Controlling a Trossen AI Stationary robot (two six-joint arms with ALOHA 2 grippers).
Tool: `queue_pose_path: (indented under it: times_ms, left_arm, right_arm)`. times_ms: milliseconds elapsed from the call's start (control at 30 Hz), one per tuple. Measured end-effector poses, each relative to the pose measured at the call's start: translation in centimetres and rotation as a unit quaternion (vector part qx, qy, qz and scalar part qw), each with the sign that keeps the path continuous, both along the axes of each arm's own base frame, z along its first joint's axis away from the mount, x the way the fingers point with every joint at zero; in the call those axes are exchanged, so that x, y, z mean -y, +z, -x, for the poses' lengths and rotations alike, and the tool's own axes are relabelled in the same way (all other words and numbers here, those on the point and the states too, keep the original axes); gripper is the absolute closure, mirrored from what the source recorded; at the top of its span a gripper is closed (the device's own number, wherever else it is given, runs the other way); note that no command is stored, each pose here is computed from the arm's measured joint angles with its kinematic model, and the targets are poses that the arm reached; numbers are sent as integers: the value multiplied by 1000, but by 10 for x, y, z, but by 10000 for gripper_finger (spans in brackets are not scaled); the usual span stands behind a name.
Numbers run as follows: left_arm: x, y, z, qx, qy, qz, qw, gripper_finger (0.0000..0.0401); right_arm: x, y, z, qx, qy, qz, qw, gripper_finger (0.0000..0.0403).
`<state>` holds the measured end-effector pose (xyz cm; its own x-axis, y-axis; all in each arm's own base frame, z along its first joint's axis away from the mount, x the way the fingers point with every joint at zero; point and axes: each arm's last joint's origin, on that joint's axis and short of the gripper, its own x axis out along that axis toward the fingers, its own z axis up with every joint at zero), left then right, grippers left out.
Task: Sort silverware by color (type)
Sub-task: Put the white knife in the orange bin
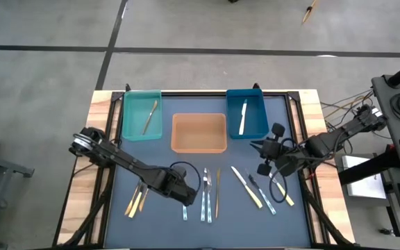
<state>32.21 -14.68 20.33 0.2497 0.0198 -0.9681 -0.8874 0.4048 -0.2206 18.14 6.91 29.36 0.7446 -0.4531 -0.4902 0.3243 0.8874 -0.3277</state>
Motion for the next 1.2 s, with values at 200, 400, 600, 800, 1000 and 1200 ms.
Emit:
queue_pose_path:
  times_ms: [200, 400, 600, 800, 1000, 1200]
  left_arm:
    - [2, -11, -3, -11, 6, -4, 1000, 218]
    - [3, -18, -6, -16, 10, -5, 1000, 212]
    - [8, -34, -11, -25, 9, -7, 1000, 215]
    - [11, -45, -12, -37, 6, -8, 999, 215]
    - [14, -52, -14, -38, 5, -6, 999, 215]
    - [14, -58, -15, -46, 5, -9, 999, 215]
  right_arm:
    - [0, -1, 1, -2, 1, 3, 1000, 372]
    - [0, -1, 1, -5, 3, 6, 1000, 372]
    - [1, -1, 1, -5, 4, 7, 1000, 372]
    - [1, -1, 1, -5, 5, 8, 1000, 372]
    - [1, -1, 1, -5, 5, 8, 1000, 372]
    - [1, -1, 1, -5, 5, 8, 1000, 372]
